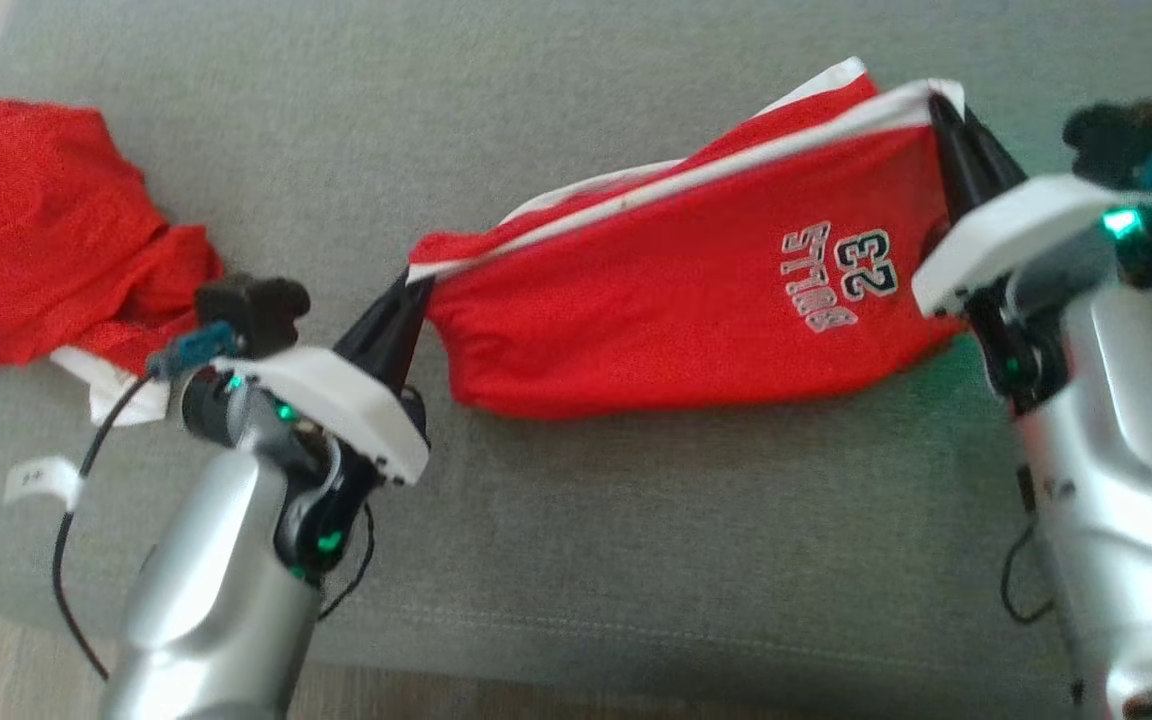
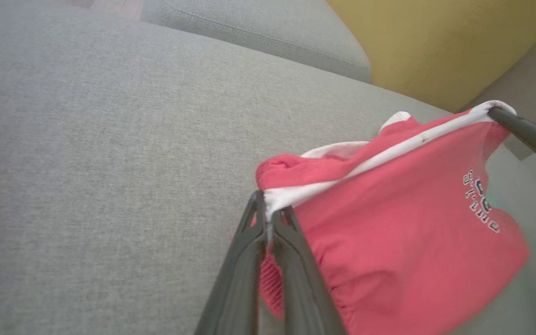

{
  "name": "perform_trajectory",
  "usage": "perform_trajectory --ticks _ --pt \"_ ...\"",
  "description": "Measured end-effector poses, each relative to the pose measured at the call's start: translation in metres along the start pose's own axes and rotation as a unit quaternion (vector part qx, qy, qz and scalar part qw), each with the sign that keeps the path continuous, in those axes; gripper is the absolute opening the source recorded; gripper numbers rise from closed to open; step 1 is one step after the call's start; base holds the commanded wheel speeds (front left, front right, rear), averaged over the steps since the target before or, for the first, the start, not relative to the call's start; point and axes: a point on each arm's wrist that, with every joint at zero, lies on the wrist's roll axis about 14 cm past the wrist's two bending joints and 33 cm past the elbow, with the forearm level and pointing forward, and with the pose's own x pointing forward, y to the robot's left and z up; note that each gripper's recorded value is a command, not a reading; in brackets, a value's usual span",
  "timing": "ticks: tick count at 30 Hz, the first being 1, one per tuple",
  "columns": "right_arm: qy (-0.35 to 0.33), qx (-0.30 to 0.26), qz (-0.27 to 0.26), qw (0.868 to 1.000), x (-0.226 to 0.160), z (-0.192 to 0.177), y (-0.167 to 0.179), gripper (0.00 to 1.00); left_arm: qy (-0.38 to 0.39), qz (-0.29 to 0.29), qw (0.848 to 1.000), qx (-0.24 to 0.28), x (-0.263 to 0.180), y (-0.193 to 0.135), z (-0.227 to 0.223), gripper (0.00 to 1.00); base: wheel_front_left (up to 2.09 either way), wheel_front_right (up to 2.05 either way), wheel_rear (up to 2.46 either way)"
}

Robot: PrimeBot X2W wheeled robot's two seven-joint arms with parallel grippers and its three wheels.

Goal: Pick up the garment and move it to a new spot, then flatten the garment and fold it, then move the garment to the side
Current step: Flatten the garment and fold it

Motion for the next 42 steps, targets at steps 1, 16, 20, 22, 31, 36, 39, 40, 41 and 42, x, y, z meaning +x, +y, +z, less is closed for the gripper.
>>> perform_trajectory --ticks 1,16,20,22,31,36,39,40,41,42 --pt "0.005 0.0 0.004 1.0 0.007 -0.003 0.002 0.0 0.003 0.002 1.0 -0.002 0.003 0.003 -0.001 0.0 0.0 0.0 0.0" --pt "-0.013 -0.006 0.023 1.0 0.035 -0.018 0.011 1.0 -0.014 0.019 1.0 -0.018 0.022 0.016 -0.014 1.0 0.0 0.0 0.0" --pt "-0.064 -0.019 0.027 0.997 0.028 0.002 0.013 1.0 -0.057 0.019 0.998 -0.01 0.021 0.013 0.0 1.0 0.0 0.0 0.0" --pt "-0.087 -0.034 0.027 0.995 0.023 0.014 0.012 1.0 -0.076 0.027 0.997 0.003 0.018 0.014 0.006 1.0 0.0 0.0 0.0" --pt "-0.146 -0.074 0.007 0.986 -0.022 0.029 0.003 1.0 -0.169 0.074 0.981 0.055 -0.009 0.024 0.054 1.0 0.0 0.0 0.0" --pt "-0.147 -0.078 -0.015 0.986 -0.059 0.018 -0.002 1.0 -0.181 0.084 0.976 0.082 -0.034 0.021 0.051 1.0 0.0 0.0 0.0" --pt "-0.134 -0.072 -0.025 0.988 -0.076 0.007 -0.003 1.0 -0.169 0.086 0.978 0.092 -0.043 0.02 0.04 1.0 0.0 0.0 0.0" --pt "-0.129 -0.068 -0.029 0.989 -0.081 0.003 -0.003 1.0 -0.165 0.085 0.978 0.095 -0.045 0.02 0.037 1.0 0.0 0.0 0.0" --pt "-0.121 -0.066 -0.032 0.99 -0.085 -0.001 -0.003 1.0 -0.163 0.085 0.978 0.096 -0.046 0.02 0.035 1.0 0.0 0.0 0.0" --pt "-0.118 -0.066 -0.034 0.99 -0.089 -0.003 -0.003 1.0 -0.163 0.086 0.978 0.098 -0.047 0.02 0.035 1.0 0.0 0.0 0.0"
